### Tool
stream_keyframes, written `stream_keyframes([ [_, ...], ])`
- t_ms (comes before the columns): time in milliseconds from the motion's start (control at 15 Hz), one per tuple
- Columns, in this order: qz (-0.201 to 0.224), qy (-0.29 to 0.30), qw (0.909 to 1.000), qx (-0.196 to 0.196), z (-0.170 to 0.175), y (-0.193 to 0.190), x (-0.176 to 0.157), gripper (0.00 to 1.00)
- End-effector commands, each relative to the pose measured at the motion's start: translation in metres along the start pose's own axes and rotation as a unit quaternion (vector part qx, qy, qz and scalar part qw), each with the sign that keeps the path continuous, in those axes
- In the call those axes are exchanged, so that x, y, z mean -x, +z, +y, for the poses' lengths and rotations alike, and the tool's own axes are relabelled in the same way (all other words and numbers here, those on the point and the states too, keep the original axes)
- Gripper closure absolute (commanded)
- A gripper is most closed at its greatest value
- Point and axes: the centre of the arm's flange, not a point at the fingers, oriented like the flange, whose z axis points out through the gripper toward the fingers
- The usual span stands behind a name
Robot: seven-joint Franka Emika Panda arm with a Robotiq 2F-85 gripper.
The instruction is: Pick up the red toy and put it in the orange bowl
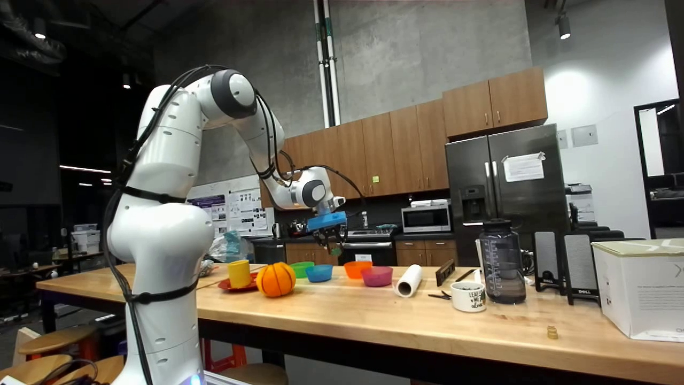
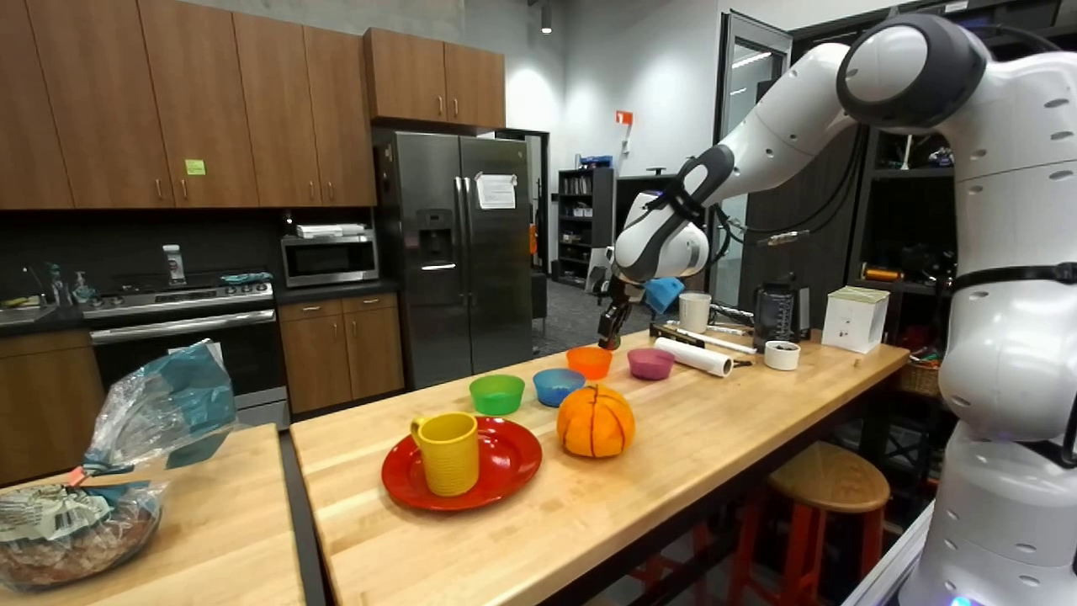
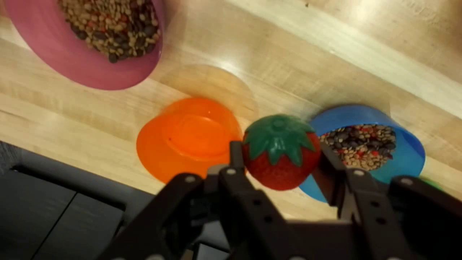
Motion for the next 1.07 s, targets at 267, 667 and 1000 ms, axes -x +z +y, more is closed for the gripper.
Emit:
stream_keyframes([
  [267, -0.011, -0.005, 0.9999, 0.007, 0.038, 0.021, -0.05, 0.75],
  [667, -0.035, -0.001, 0.9993, 0.011, 0.066, 0.055, -0.066, 0.75],
  [1000, -0.051, 0.006, 0.9987, 0.002, 0.079, 0.078, -0.068, 0.75],
])
